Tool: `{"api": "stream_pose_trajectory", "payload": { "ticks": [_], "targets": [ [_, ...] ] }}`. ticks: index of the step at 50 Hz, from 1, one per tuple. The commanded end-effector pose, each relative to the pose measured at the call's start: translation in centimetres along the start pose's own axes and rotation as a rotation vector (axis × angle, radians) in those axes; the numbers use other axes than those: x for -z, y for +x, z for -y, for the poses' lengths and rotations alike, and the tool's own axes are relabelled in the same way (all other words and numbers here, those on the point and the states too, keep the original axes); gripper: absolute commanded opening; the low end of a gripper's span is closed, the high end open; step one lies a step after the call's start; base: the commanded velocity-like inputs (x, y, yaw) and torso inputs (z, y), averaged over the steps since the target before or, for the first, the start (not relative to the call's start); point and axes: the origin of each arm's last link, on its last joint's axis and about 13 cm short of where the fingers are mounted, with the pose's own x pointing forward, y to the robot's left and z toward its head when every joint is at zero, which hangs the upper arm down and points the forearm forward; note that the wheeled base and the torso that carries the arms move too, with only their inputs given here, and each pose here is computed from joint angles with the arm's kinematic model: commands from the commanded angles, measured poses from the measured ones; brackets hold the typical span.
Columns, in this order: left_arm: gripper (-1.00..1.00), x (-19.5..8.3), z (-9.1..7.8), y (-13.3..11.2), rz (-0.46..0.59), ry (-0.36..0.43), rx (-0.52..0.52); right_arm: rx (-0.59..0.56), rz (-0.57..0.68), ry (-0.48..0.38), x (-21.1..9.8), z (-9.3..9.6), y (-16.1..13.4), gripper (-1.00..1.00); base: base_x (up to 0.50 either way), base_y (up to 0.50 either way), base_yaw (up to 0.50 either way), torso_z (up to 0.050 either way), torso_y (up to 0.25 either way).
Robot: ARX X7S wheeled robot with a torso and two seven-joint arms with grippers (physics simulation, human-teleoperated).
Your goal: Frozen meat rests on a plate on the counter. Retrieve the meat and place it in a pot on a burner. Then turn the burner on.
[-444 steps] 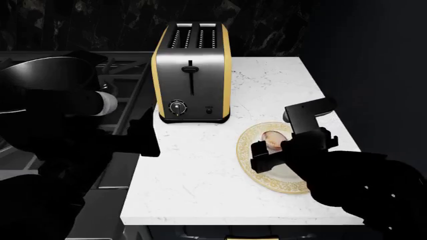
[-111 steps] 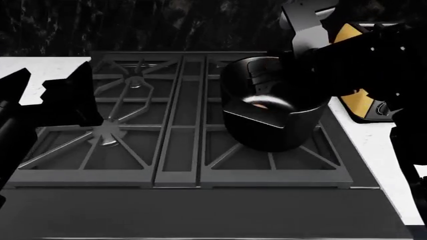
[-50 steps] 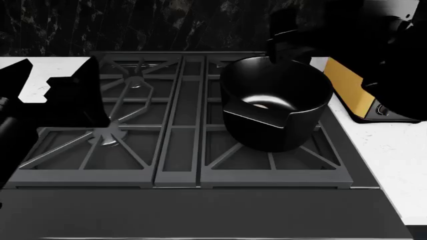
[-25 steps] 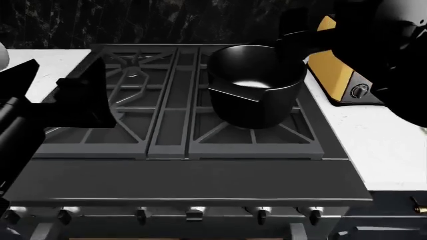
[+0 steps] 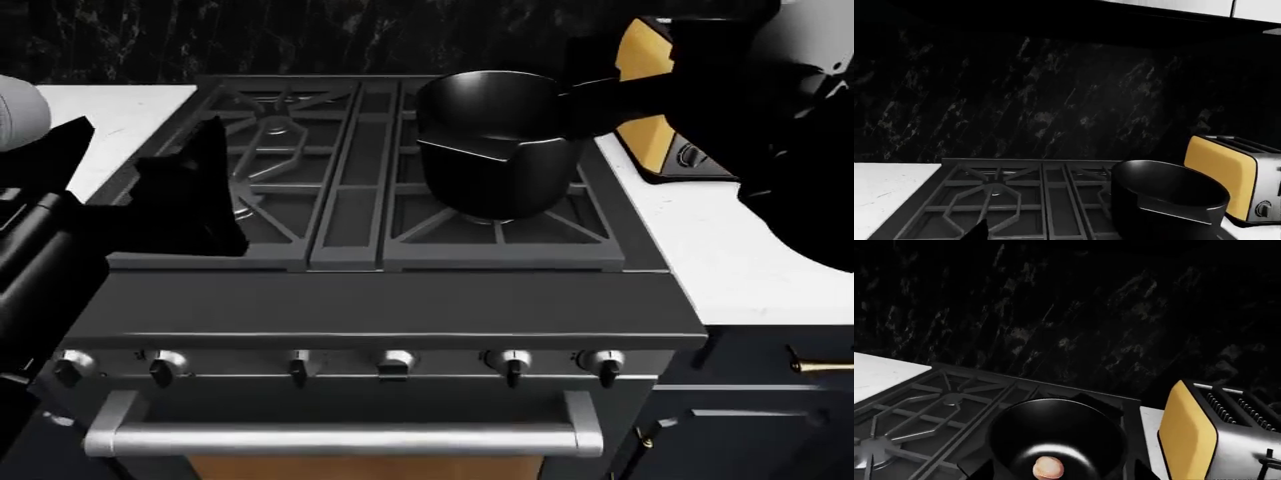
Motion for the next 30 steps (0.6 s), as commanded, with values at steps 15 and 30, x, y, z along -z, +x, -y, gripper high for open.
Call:
{"api": "stream_pose_trajectory", "payload": {
  "ticks": [15,30],
  "targets": [
    [1.0,5.6,0.1,-1.5,0.144,-0.04,-0.001,0.124,0.136,0.079,1.8,-1.5,-4.5,1.0,0.0,0.0,0.0,0.0,0.0],
    [1.0,7.6,0.5,-2.3,0.182,-0.017,-0.018,0.131,0.159,0.103,3.4,-2.9,-6.9,1.0,0.0,0.0,0.0,0.0,0.0]
  ]
}}
